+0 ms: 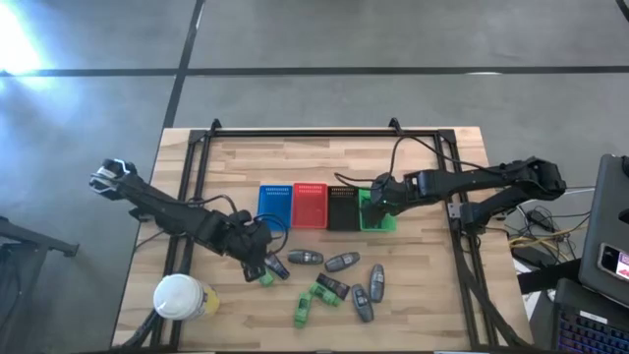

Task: Pick & Place Travel size toiletries
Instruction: Put the shampoo into the blue basket

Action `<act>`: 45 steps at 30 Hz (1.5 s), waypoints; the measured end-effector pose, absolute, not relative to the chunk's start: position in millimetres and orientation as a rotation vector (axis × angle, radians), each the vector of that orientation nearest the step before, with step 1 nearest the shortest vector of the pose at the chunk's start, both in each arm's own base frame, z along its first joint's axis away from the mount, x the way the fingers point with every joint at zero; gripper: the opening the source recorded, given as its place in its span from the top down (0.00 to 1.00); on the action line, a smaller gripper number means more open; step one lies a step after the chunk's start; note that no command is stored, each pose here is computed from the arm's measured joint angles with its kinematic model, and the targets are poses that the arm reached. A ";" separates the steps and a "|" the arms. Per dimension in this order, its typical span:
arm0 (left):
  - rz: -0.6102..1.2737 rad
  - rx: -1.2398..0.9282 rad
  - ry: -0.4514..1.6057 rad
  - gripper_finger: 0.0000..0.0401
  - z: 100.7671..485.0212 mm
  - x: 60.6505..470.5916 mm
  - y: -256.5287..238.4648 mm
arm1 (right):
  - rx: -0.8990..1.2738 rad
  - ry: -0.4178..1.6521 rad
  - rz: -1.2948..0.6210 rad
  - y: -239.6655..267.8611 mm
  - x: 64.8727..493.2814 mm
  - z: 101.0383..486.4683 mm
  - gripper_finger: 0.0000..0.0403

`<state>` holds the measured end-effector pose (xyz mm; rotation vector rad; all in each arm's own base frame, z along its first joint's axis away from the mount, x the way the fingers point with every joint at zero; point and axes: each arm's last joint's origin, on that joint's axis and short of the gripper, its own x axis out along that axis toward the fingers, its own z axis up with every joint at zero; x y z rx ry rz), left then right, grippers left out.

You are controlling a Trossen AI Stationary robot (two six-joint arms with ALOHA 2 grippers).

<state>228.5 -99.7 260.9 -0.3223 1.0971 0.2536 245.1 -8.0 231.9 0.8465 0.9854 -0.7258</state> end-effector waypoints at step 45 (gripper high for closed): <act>-0.081 0.051 1.138 0.44 249.5 223.3 -112.6 | 0.826 0.998 -0.717 -8.1 244.3 228.2 0.31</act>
